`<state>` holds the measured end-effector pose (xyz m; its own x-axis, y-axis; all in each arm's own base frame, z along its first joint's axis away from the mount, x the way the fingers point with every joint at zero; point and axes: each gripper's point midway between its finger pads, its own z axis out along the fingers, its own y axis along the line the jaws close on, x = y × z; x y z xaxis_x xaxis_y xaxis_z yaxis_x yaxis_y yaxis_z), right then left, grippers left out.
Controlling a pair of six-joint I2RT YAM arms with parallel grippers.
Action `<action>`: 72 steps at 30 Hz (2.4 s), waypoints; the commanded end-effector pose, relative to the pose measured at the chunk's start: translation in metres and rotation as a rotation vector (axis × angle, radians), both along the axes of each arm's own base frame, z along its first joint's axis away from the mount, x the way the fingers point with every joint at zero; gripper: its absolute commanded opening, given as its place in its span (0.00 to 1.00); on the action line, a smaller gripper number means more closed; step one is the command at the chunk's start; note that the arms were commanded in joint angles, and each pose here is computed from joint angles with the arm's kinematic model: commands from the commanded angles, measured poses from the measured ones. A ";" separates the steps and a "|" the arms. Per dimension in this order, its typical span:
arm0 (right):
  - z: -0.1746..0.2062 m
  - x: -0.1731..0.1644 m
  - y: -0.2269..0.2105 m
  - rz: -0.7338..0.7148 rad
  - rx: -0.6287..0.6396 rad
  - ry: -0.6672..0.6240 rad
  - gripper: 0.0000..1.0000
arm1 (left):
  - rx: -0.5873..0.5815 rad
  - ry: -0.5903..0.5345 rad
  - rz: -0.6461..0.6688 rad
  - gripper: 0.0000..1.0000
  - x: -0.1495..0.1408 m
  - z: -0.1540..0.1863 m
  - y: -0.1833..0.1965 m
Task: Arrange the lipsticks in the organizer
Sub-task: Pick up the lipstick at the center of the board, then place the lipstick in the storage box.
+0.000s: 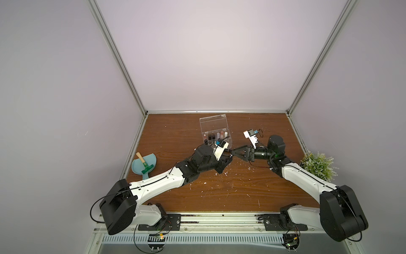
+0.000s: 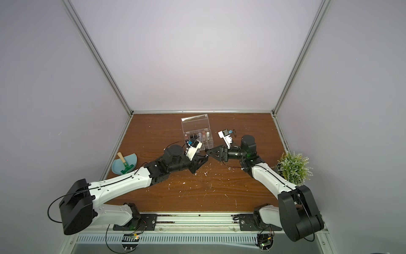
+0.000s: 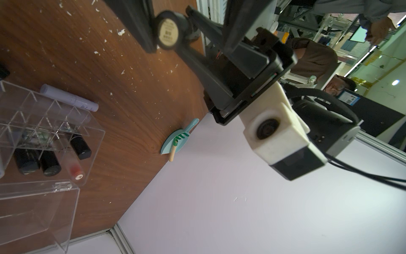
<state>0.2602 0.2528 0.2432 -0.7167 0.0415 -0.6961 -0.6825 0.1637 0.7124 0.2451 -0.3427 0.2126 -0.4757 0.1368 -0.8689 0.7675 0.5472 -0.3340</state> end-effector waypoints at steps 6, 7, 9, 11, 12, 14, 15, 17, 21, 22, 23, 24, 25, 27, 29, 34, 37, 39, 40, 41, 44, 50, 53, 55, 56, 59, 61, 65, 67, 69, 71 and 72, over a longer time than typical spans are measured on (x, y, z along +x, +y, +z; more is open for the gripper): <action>0.015 0.003 0.005 0.013 0.013 -0.051 0.21 | 0.020 -0.013 0.027 0.22 0.005 0.000 0.006; 0.016 0.003 0.005 0.011 0.014 -0.053 0.19 | 0.024 -0.012 0.037 0.25 0.005 0.000 0.008; 0.019 0.005 0.005 0.003 0.015 -0.060 0.16 | 0.036 -0.014 0.059 0.35 0.008 0.000 0.011; 0.021 0.008 0.005 -0.012 0.014 -0.064 0.15 | 0.056 -0.015 0.089 0.58 0.011 -0.002 0.016; 0.022 0.011 0.005 -0.021 0.011 -0.067 0.15 | 0.067 -0.015 0.105 0.64 0.012 -0.003 0.019; 0.021 0.019 0.006 -0.049 -0.010 -0.067 0.14 | 0.089 -0.020 0.147 0.76 0.015 -0.003 0.028; 0.022 0.024 0.006 -0.062 -0.021 -0.072 0.14 | 0.095 -0.024 0.168 0.80 0.016 -0.002 0.033; 0.022 0.035 0.007 -0.092 -0.048 -0.084 0.13 | 0.105 -0.034 0.223 0.86 0.018 0.001 0.045; 0.016 0.065 0.013 -0.168 -0.118 -0.106 0.12 | 0.105 -0.063 0.336 0.92 0.021 0.005 0.071; 0.014 0.073 0.017 -0.184 -0.140 -0.113 0.12 | 0.109 -0.070 0.375 0.93 0.023 0.005 0.079; 0.011 0.081 0.022 -0.198 -0.165 -0.123 0.12 | 0.116 -0.076 0.412 0.94 0.025 0.003 0.087; 0.009 0.088 0.027 -0.210 -0.185 -0.132 0.12 | 0.122 -0.078 0.448 0.94 0.027 0.002 0.095; 0.007 0.096 0.032 -0.234 -0.206 -0.143 0.12 | 0.124 -0.080 0.483 0.94 0.028 0.001 0.103; 0.003 0.111 0.043 -0.287 -0.226 -0.173 0.12 | 0.116 -0.078 0.537 0.94 0.031 0.000 0.116; -0.005 0.124 0.056 -0.329 -0.263 -0.204 0.11 | 0.101 -0.072 0.577 0.94 0.033 -0.001 0.129; -0.012 0.144 0.072 -0.451 -0.349 -0.303 0.11 | 0.076 -0.067 0.639 0.95 0.035 -0.002 0.152; -0.007 0.153 0.082 -0.499 -0.391 -0.367 0.11 | 0.079 -0.067 0.659 0.95 0.035 -0.006 0.159; -0.005 0.156 0.090 -0.515 -0.412 -0.407 0.11 | 0.092 -0.067 0.669 0.97 0.035 -0.009 0.162; -0.005 0.157 0.095 -0.521 -0.424 -0.426 0.11 | 0.098 -0.067 0.675 0.97 0.036 -0.010 0.164; -0.006 0.159 0.098 -0.527 -0.435 -0.444 0.11 | 0.101 -0.064 0.676 0.98 0.036 -0.012 0.165; -0.014 0.163 0.106 -0.545 -0.463 -0.473 0.11 | 0.105 -0.063 0.680 0.98 0.036 -0.014 0.167; -0.028 0.166 0.102 -0.588 -0.509 -0.501 0.11 | 0.104 -0.072 0.700 0.98 0.035 -0.012 0.176; -0.033 0.165 0.101 -0.591 -0.528 -0.510 0.11 | 0.101 -0.072 0.705 0.98 0.035 -0.011 0.178; -0.036 0.166 0.101 -0.593 -0.537 -0.511 0.11 | 0.101 -0.072 0.703 0.98 0.036 -0.010 0.178; -0.037 0.167 0.101 -0.595 -0.540 -0.512 0.11 | 0.099 -0.074 0.702 0.98 0.036 -0.009 0.177; -0.043 0.169 0.101 -0.603 -0.549 -0.513 0.11 | 0.099 -0.075 0.699 0.98 0.036 -0.008 0.176; -0.048 0.171 0.101 -0.603 -0.556 -0.512 0.12 | 0.101 -0.076 0.699 0.98 0.036 -0.008 0.177; -0.059 0.172 0.104 -0.588 -0.568 -0.502 0.11 | 0.109 -0.078 0.700 0.98 0.037 -0.008 0.177; -0.061 0.172 0.105 -0.584 -0.568 -0.499 0.11 | 0.111 -0.078 0.699 0.98 0.038 -0.008 0.176; -0.064 0.172 0.104 -0.588 -0.574 -0.498 0.11 | 0.113 -0.077 0.695 0.98 0.038 -0.008 0.175; -0.066 0.172 0.102 -0.591 -0.580 -0.497 0.11 | 0.116 -0.076 0.693 0.98 0.039 -0.009 0.174; -0.068 0.172 0.103 -0.589 -0.582 -0.495 0.11 | 0.115 -0.076 0.691 0.98 0.039 -0.009 0.173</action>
